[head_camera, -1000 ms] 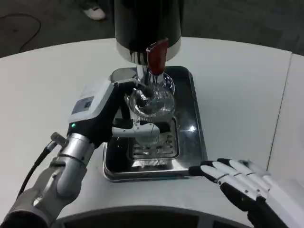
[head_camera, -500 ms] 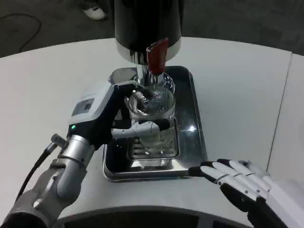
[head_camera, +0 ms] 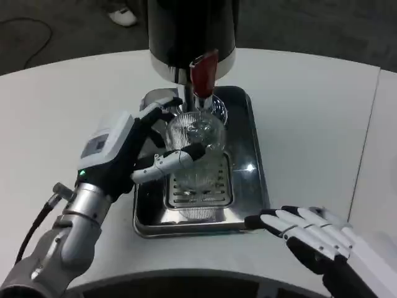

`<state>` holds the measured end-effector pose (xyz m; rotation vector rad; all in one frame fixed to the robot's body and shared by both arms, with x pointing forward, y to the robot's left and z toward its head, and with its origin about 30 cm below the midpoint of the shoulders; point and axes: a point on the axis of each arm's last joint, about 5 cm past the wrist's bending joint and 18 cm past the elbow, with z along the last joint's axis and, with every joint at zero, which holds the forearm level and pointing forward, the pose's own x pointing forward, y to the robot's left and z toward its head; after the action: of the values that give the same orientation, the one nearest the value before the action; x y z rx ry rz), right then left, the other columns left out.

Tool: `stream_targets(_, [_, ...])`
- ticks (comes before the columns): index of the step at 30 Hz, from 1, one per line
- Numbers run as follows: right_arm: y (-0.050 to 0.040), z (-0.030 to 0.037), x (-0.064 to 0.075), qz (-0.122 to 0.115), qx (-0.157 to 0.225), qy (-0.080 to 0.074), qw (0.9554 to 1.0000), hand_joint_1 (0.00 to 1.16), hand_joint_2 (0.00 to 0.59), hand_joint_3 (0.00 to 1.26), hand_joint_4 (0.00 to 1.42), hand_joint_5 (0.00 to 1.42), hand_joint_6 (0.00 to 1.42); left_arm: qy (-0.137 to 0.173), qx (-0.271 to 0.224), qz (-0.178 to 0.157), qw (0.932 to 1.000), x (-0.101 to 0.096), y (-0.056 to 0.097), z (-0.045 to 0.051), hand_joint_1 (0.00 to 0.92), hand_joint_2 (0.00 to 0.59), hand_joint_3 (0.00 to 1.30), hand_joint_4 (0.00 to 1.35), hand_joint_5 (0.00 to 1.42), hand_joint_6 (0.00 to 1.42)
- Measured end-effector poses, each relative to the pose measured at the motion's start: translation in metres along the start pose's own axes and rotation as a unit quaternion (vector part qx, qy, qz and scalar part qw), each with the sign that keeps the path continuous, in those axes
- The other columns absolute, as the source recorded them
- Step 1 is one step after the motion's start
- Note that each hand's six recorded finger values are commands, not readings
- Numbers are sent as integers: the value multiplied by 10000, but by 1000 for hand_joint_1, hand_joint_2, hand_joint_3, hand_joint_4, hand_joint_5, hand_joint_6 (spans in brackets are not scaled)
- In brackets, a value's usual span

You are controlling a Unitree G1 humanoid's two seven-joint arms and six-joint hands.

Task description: Grasp the cup under the faucet to collect the drink, then remove the cup.

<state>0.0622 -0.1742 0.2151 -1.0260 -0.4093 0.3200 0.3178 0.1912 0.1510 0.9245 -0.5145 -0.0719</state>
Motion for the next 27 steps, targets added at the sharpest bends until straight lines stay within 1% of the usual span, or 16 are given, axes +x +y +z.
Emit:
stream_targets(6, [4, 3, 2, -64, 26, -4, 10000, 530, 456, 196, 126, 94, 33, -106, -61, 75, 9999, -9, 3, 16, 27, 52, 242, 355, 601, 467])
stream_targets(9, [4, 4, 2, -70, 21, -7, 10000, 531, 456, 196, 126, 96, 33, -167, -95, 189, 9996, 9, 29, 35, 12, 25, 208, 294, 517, 419])
stream_targets(11, [3, 4, 2, -76, 19, -6, 10000, 532, 458, 196, 126, 96, 33, -166, -125, 259, 9994, 7, 46, 35, 1, 22, 190, 271, 476, 384])
stream_targets(13, [1, 3, 4, -91, 12, -8, 10000, 533, 459, 196, 126, 97, 33, -116, -190, 322, 9992, -29, 57, 17, 0, 17, 171, 261, 427, 343])
stream_targets(15, [0, 3, 6, -106, 10, -16, 9999, 534, 460, 196, 126, 97, 33, -31, -313, 382, 9988, -83, 81, -8, 0, 18, 169, 248, 411, 328])
stream_targets(18, [0, 3, 9, -118, 11, -27, 9999, 534, 461, 196, 126, 97, 33, 130, -409, 460, 9980, -194, 124, -65, 0, 26, 169, 246, 409, 314])
stream_targets(22, [0, 7, 22, -138, 27, -78, 9999, 535, 461, 196, 126, 97, 33, 383, -568, 613, 9958, -336, 159, -104, 0, 36, 213, 299, 457, 344])
stream_targets(24, [2, 8, 29, -142, 53, -87, 9998, 536, 462, 196, 127, 97, 33, 462, -723, 748, 9935, -414, 187, -106, 0, 42, 225, 313, 464, 364])
stream_targets(26, [4, 9, 33, -140, 68, -91, 9998, 536, 462, 196, 128, 97, 33, 446, -793, 834, 9924, -444, 215, -95, 0, 48, 235, 329, 476, 371])
stream_targets(27, [6, 10, 37, -137, 77, -99, 9998, 536, 462, 196, 128, 97, 33, 399, -909, 906, 9909, -474, 244, -73, 0, 49, 239, 332, 478, 362])
